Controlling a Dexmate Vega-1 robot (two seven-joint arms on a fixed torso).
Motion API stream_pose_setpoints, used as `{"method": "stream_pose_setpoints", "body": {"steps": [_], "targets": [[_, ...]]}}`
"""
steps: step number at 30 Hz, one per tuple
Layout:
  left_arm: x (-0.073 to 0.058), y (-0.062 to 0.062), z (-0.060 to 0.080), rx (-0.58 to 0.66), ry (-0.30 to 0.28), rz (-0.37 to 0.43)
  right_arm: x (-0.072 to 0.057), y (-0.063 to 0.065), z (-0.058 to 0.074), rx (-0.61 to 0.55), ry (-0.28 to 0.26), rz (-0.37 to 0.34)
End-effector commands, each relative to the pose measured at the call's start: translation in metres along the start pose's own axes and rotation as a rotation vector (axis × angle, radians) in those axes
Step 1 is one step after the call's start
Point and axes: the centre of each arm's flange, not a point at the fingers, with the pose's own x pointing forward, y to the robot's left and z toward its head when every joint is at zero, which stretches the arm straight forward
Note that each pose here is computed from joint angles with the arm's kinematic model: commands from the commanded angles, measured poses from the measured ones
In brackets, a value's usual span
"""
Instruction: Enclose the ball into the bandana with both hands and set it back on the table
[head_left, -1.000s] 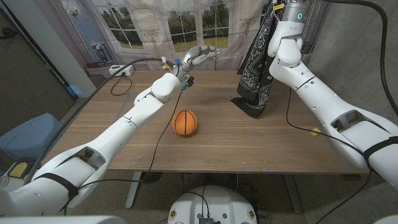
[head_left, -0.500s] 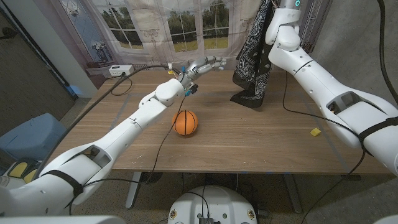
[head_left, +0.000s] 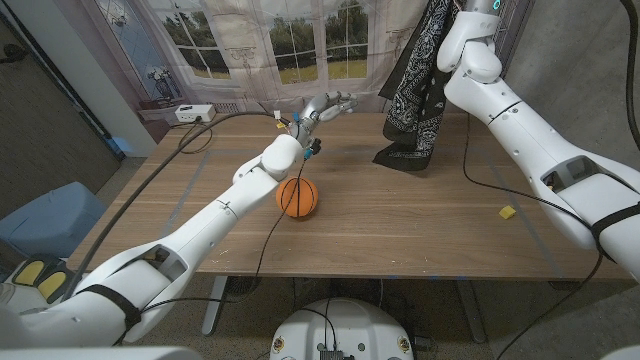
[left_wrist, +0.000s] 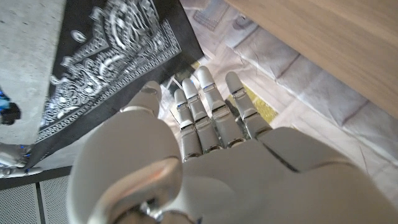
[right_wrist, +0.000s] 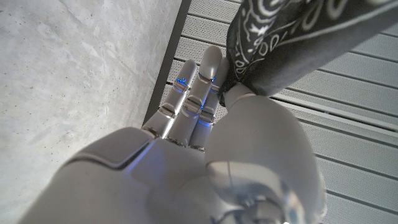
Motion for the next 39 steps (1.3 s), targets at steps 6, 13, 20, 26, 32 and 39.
{"method": "stream_pose_setpoints", "body": {"steps": [6,13,20,26,32,39], "targets": [[0.017,-0.002,0.012,0.084,0.009,0.21,0.009,-0.035,0.055,0.181,-0.026,0.021],[0.029,-0.006,0.023,0.09,-0.001,0.118,0.013,-0.034,0.064,0.276,-0.029,0.079],[0.032,-0.01,0.027,0.118,-0.016,0.089,0.019,-0.031,0.064,0.341,-0.038,0.098],[0.029,-0.009,0.026,0.118,-0.009,0.094,0.022,-0.026,0.069,0.364,-0.065,0.092],[0.024,-0.004,0.021,0.136,0.007,0.133,0.03,-0.023,0.061,0.515,-0.048,0.151],[0.026,0.001,0.019,0.116,0.01,0.158,0.039,-0.023,0.05,0.686,0.018,0.213]]}}
